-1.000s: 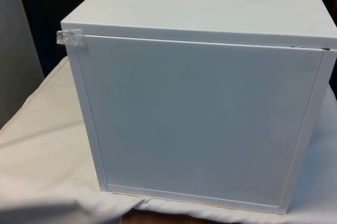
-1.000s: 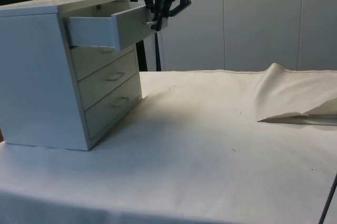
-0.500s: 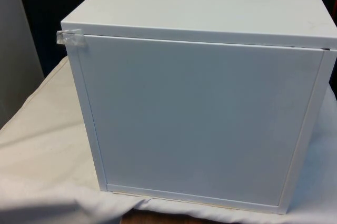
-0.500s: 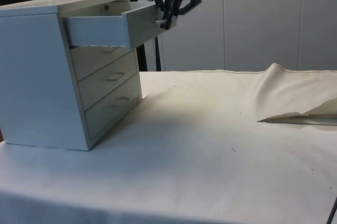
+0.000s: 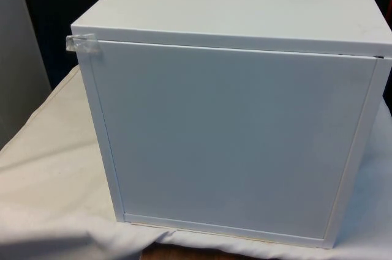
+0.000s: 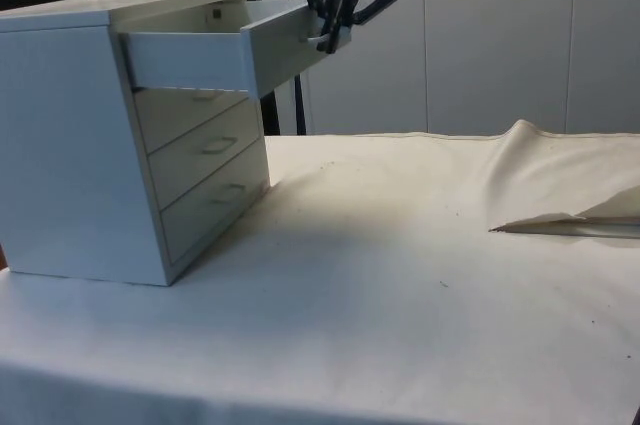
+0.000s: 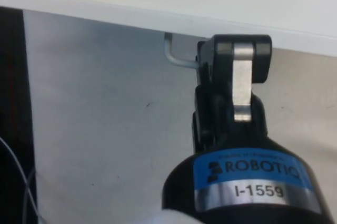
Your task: Open the drawer, then close it.
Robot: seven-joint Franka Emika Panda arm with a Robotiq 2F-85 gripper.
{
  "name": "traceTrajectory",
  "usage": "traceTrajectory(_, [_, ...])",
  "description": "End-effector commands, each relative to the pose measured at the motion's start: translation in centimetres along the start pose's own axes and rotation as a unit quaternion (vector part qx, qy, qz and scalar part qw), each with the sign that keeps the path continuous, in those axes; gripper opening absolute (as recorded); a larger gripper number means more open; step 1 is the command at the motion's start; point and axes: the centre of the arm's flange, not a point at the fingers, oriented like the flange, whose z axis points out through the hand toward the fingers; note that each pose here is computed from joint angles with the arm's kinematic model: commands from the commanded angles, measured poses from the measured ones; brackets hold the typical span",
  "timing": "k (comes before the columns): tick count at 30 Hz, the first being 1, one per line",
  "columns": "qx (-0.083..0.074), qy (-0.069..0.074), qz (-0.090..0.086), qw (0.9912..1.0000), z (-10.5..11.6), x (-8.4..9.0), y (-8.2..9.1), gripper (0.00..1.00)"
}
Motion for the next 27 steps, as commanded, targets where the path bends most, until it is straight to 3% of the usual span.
traceTrajectory(1, [0.003, -0.006, -0.007, 0.99995, -0.1, 0.6, -0.2, 0.0])
traceTrajectory(7, [0.003, -0.013, -0.004, 0.9999, -0.1, 1.0, -0.6, 0.0])
traceTrajectory(22, [-0.004, -0.005, 0.004, 0.99997, -0.6, -1.0, -1.6, 0.0])
traceTrajectory(27, [-0.005, -0.003, 0.003, 0.99998, -0.6, -0.9, -1.8, 0.0])
